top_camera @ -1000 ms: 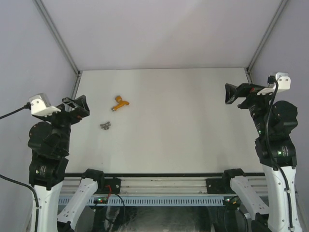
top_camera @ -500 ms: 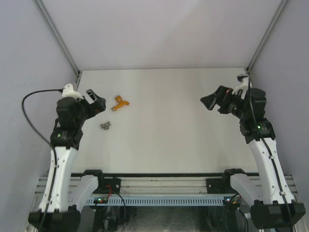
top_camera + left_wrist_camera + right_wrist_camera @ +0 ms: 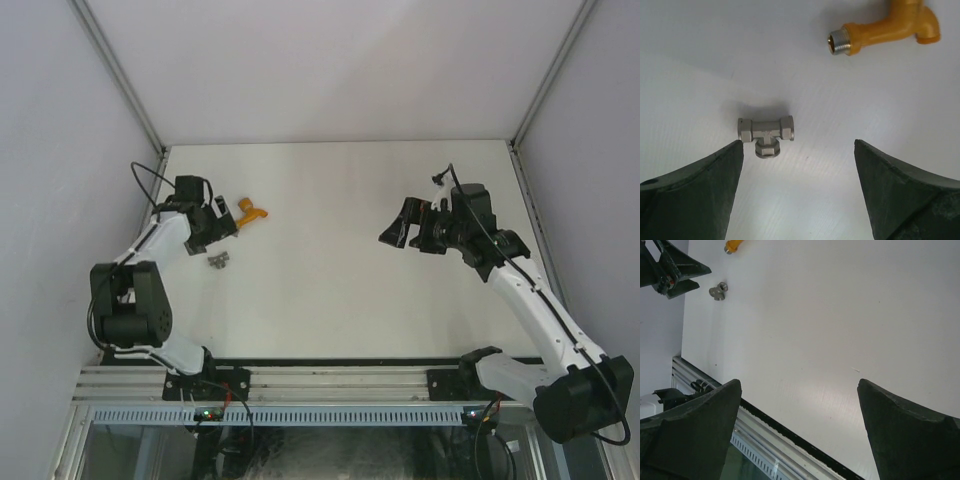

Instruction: Install the water faucets

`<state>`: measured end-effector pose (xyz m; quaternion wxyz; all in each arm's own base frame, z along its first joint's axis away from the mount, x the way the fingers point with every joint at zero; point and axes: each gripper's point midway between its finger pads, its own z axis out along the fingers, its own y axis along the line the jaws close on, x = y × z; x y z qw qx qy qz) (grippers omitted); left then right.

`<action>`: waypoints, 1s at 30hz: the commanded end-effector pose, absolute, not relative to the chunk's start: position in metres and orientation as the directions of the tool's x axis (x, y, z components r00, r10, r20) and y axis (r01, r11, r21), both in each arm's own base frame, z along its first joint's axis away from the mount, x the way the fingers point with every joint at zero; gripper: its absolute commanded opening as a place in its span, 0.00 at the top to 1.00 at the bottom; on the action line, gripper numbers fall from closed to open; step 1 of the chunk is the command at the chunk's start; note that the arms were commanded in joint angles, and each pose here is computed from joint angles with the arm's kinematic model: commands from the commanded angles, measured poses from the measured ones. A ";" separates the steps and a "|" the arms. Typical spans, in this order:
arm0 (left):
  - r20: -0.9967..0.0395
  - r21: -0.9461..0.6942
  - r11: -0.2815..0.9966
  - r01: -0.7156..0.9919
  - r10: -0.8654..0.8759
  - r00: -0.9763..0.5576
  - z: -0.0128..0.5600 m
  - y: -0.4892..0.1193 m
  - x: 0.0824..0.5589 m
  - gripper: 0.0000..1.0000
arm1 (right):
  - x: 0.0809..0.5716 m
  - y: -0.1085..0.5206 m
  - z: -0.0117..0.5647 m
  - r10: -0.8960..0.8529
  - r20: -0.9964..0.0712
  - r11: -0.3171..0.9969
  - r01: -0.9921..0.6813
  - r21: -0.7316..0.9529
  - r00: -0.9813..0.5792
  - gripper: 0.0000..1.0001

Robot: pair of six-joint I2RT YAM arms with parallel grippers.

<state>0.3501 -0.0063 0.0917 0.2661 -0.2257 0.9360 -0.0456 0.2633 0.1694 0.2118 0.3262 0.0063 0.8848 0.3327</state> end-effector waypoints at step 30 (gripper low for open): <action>-0.330 -0.303 0.892 -0.335 -0.428 -0.841 0.064 -0.024 0.365 0.24 | 0.264 0.191 0.190 0.223 -0.472 0.763 -0.148 0.629 -0.853 0.02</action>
